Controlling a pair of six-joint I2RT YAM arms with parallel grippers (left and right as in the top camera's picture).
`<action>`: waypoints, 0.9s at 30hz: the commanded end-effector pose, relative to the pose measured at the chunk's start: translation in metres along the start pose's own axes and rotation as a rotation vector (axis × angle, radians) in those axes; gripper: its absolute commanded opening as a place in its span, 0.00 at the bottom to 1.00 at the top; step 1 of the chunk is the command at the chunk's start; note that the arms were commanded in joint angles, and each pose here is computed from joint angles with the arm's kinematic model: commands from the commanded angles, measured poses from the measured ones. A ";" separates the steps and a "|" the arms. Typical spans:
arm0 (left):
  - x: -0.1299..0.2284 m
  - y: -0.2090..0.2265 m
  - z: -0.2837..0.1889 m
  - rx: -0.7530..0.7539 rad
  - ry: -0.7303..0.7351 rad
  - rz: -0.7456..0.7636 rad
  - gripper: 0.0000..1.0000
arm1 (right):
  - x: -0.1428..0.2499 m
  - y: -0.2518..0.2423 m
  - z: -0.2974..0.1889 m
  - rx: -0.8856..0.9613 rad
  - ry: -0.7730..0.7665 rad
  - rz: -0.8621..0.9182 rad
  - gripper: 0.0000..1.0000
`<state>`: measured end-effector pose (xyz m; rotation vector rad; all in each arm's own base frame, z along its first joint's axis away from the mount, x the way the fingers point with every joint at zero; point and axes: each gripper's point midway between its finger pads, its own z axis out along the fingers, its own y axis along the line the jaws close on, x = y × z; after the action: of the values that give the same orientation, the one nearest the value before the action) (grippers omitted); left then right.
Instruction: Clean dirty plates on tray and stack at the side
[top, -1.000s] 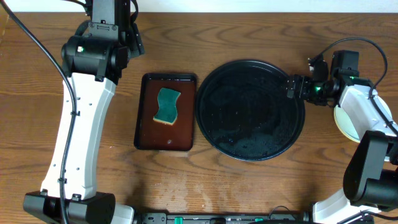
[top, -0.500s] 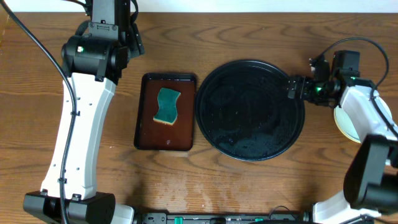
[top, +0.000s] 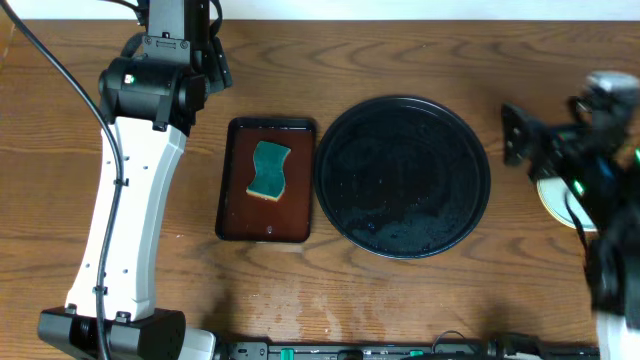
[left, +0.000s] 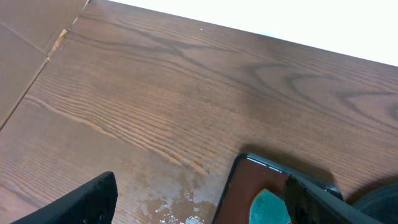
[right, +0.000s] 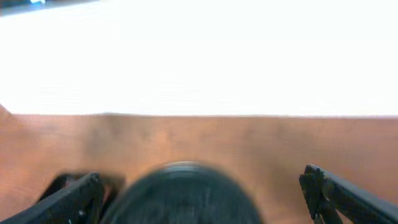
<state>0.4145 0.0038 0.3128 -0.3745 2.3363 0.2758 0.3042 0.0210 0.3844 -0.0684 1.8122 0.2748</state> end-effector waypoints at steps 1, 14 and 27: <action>-0.004 0.003 -0.002 -0.016 -0.012 0.010 0.86 | -0.022 0.008 -0.034 0.034 -0.119 -0.065 0.99; -0.004 0.003 -0.002 -0.016 -0.012 0.010 0.86 | -0.003 0.049 -0.133 -0.033 -0.786 -0.319 0.99; -0.004 0.003 -0.002 -0.016 -0.012 0.010 0.86 | 0.113 0.012 -0.059 -0.001 -0.651 -0.272 0.99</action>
<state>0.4146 0.0038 0.3129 -0.3746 2.3360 0.2756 0.2084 0.0337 0.3144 -0.2110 1.1056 0.0998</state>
